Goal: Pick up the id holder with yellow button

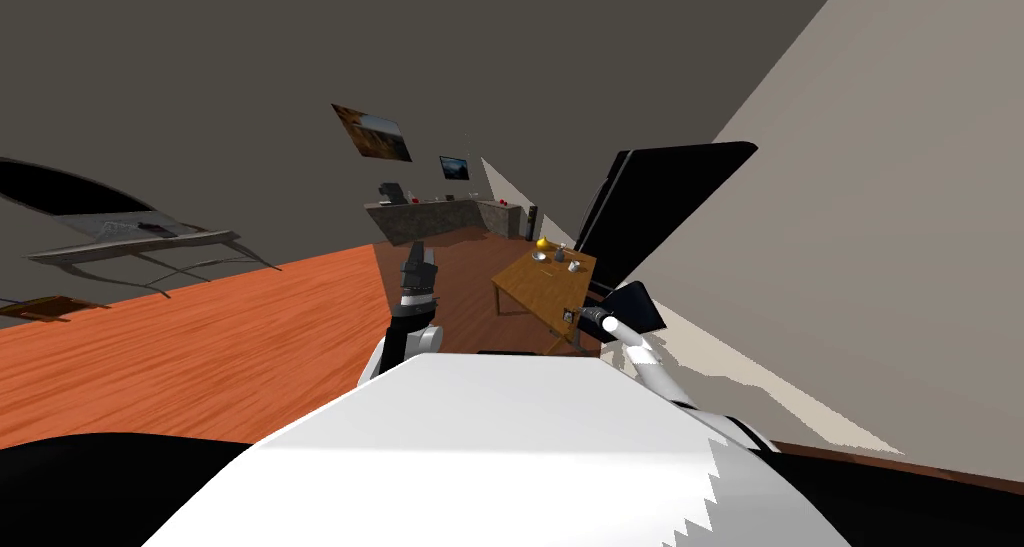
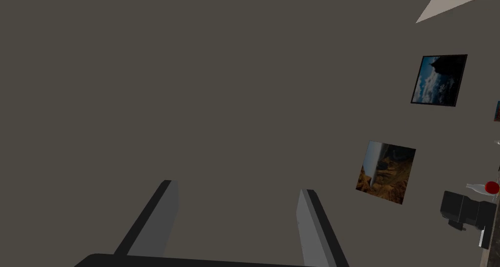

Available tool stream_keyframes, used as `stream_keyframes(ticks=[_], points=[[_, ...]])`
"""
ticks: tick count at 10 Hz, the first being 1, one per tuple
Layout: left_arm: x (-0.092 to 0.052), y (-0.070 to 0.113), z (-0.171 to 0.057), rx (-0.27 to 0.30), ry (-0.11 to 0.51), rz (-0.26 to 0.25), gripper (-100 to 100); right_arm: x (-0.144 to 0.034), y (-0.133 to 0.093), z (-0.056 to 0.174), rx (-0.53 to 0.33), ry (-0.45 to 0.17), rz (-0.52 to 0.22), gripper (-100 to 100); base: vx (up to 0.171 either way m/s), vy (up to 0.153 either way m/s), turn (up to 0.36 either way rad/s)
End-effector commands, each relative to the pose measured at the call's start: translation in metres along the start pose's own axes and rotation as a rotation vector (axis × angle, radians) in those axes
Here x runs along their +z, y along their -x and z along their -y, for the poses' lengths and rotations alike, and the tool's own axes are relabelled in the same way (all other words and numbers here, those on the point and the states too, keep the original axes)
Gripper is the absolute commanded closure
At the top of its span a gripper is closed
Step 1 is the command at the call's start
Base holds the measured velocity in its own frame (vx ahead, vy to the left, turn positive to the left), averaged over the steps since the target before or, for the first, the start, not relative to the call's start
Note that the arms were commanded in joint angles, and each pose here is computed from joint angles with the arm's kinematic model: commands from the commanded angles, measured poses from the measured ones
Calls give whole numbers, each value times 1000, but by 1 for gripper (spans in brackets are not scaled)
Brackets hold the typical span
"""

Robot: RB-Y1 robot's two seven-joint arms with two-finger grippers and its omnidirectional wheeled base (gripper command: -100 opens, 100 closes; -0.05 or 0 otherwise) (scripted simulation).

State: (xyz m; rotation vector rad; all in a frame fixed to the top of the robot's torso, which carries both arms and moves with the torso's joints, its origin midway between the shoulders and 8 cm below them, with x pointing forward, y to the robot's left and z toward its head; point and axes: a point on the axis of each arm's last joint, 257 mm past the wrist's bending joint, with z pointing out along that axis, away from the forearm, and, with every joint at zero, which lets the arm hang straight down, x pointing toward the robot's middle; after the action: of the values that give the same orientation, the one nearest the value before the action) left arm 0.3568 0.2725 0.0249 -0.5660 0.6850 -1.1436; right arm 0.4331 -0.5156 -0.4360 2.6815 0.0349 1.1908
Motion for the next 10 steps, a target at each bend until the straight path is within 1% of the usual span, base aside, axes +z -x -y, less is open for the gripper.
stream_keyframes(ticks=[1, 2, 3, 4, 5, 6, 7, 8, 9, 10], points=[[0, 0, 0, 0, 0, 0, 0, 0, 14, -4, 47, -8, 45, -100, 27, -4, 58], [0, 0, 0, 0, 0, 0, 0, 1, 20, -10, 123, -16, 74, -100, 31, -4, 114], [0, 0, 0, 0, 0, 0, 0, 0, 29, -9, 129, -20, 96, -100, 28, -9, 55], [0, 0, 0, 0, 0, 0, 0, 0, 38, -14, 207, -29, 131, -100, 31, -9, 91], [0, 0, 0, 0, 0, 0, 0, 0, 43, -14, 210, -30, 143, -100, 25, -6, 58], [0, 0, 0, 0, 0, 0, 0, -1, 52, -16, 286, -41, 179, -100, 28, -4, 95], [0, 0, 0, 0, 0, 0, 0, -2, 53, -20, 351, -47, 195, -100, 36, -6, 131], [0, 0, 0, 0, 0, 0, 0, -3, 65, -19, 364, -47, 224, -100, 28, -7, 44], [0, 0, 0, 0, 0, 0, 0, -3, 65, -19, 364, -47, 224, -100, 14, -4, -12], [0, 0, 0, 0, 0, 0, 0, -5, 71, -20, 432, -57, 252, -100, 19, -5, 90]])
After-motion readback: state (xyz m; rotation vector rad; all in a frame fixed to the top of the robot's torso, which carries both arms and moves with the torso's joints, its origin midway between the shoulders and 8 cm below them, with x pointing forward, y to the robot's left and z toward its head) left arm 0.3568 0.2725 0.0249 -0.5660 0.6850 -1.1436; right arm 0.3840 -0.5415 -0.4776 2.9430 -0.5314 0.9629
